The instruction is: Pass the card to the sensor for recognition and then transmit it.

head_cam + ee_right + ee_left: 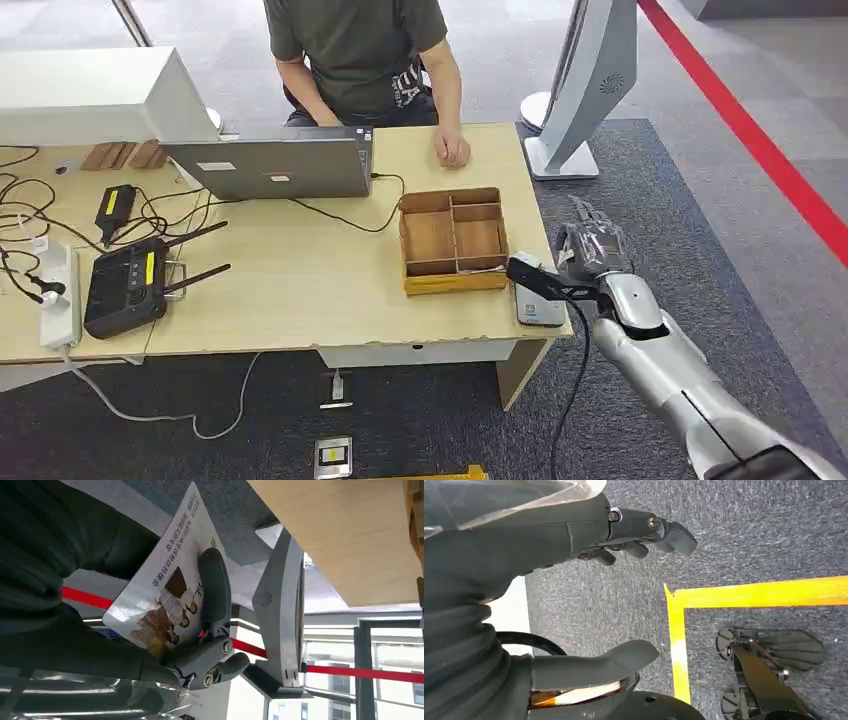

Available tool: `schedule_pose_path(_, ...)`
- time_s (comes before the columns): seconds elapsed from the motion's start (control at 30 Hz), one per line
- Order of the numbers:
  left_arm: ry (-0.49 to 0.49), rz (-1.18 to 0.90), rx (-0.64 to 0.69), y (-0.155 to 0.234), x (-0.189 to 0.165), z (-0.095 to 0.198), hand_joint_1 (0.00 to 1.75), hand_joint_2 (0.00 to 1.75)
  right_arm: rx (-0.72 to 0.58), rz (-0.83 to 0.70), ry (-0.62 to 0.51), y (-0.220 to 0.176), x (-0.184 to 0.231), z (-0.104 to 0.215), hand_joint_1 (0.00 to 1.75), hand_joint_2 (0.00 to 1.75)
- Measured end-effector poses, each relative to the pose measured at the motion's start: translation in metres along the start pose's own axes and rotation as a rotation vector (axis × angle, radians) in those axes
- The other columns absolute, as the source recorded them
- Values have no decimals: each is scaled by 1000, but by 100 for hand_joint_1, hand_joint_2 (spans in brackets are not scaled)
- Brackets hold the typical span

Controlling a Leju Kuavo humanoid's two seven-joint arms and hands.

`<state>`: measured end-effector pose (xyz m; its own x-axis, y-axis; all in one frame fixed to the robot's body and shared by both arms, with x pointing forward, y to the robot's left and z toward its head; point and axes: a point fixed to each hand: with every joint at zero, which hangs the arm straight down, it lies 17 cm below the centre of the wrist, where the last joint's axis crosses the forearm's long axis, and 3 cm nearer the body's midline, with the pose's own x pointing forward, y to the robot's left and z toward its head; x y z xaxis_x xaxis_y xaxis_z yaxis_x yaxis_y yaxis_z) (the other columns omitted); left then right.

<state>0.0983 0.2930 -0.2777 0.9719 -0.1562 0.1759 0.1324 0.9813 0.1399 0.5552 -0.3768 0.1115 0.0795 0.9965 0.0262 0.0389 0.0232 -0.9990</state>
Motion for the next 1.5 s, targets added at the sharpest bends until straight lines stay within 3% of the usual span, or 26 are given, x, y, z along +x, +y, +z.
schedule_pose_path(0.9, 3, -1, 5, 3, -1, 0, 0, 175, 129, -15, 11, 61, -9, 30, 175, 175)
schedule_pose_path(1.5, 9, -8, 7, 4, -2, 0, 0, 175, 143, -21, 33, 66, -12, 31, 175, 175)
